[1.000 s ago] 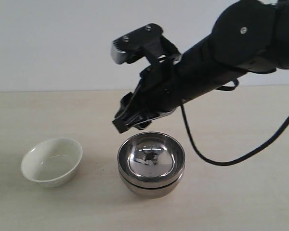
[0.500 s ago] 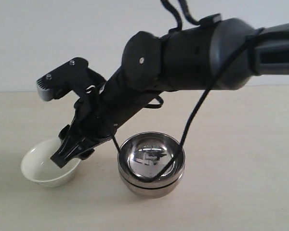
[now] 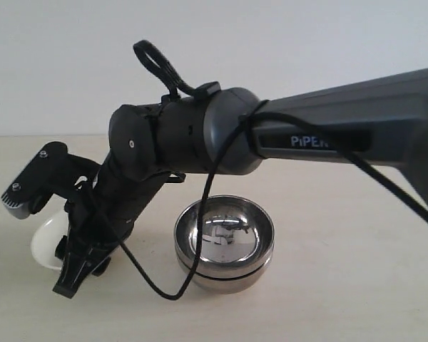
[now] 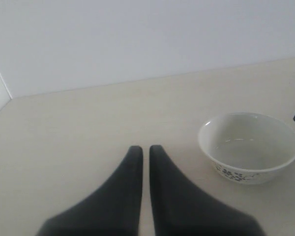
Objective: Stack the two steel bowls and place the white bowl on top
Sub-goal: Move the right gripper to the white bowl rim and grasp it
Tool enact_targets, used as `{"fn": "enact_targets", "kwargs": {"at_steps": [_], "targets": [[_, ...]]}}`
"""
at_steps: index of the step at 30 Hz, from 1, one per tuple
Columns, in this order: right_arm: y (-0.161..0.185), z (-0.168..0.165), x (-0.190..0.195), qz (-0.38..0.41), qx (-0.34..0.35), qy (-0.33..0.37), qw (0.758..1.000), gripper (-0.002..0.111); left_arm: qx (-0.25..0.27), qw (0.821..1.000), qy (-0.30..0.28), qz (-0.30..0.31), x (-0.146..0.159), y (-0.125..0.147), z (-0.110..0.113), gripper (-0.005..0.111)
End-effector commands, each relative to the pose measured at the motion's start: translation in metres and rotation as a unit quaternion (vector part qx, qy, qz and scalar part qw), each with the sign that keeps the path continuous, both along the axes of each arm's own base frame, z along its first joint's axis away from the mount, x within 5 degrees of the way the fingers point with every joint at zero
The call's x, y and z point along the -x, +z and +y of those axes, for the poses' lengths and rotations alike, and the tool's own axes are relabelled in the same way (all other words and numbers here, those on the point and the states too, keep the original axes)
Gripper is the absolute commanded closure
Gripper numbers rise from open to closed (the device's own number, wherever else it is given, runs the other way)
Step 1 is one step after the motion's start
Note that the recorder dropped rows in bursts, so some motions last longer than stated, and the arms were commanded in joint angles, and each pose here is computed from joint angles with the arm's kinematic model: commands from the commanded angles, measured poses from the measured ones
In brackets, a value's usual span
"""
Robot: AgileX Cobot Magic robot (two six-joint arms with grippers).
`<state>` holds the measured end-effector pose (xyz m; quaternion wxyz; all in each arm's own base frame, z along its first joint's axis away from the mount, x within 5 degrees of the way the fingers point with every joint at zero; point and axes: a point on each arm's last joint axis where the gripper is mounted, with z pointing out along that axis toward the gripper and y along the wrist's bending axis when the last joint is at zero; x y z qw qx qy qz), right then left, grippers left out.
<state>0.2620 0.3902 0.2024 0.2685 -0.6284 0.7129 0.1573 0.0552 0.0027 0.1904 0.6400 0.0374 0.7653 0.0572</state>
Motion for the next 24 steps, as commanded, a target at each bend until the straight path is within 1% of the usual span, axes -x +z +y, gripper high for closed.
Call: {"fn": "enact_targets", "kwargs": {"at_steps": [1, 5, 7, 10, 18, 22, 24], "targets": [[-0.006, 0.013, 0.004, -0.029, 0.01, 0.039, 0.999, 0.057, 0.009, 1.0, 0.002, -0.005, 0.0, 0.0, 0.0, 0.103], [-0.015, 0.018, 0.002, -0.038, 0.029, 0.053, 0.997, 0.057, 0.009, 1.0, 0.002, -0.003, 0.0, 0.0, 0.0, 0.103], [-0.025, 0.018, -0.001, -0.052, 0.056, 0.066, 0.995, 0.057, 0.009, 1.0, 0.002, -0.004, 0.0, 0.0, 0.0, 0.103], [-0.034, 0.018, -0.003, -0.058, 0.068, 0.074, 0.993, 0.057, 0.009, 1.0, 0.002, -0.004, 0.0, 0.0, 0.0, 0.103], [-0.033, 0.023, -0.008, -0.092, 0.043, 0.07, 0.992, 0.057, 0.009, 1.0, 0.002, -0.004, 0.0, 0.0, 0.0, 0.103], [-0.041, 0.025, -0.01, -0.092, 0.044, 0.069, 0.992, 0.057, 0.009, 1.0, 0.002, -0.004, 0.0, 0.0, 0.0, 0.103], [-0.051, 0.025, -0.01, -0.086, 0.051, 0.069, 0.993, 0.057, 0.009, 1.0, 0.002, -0.004, 0.0, 0.0, 0.0, 0.103]]}}
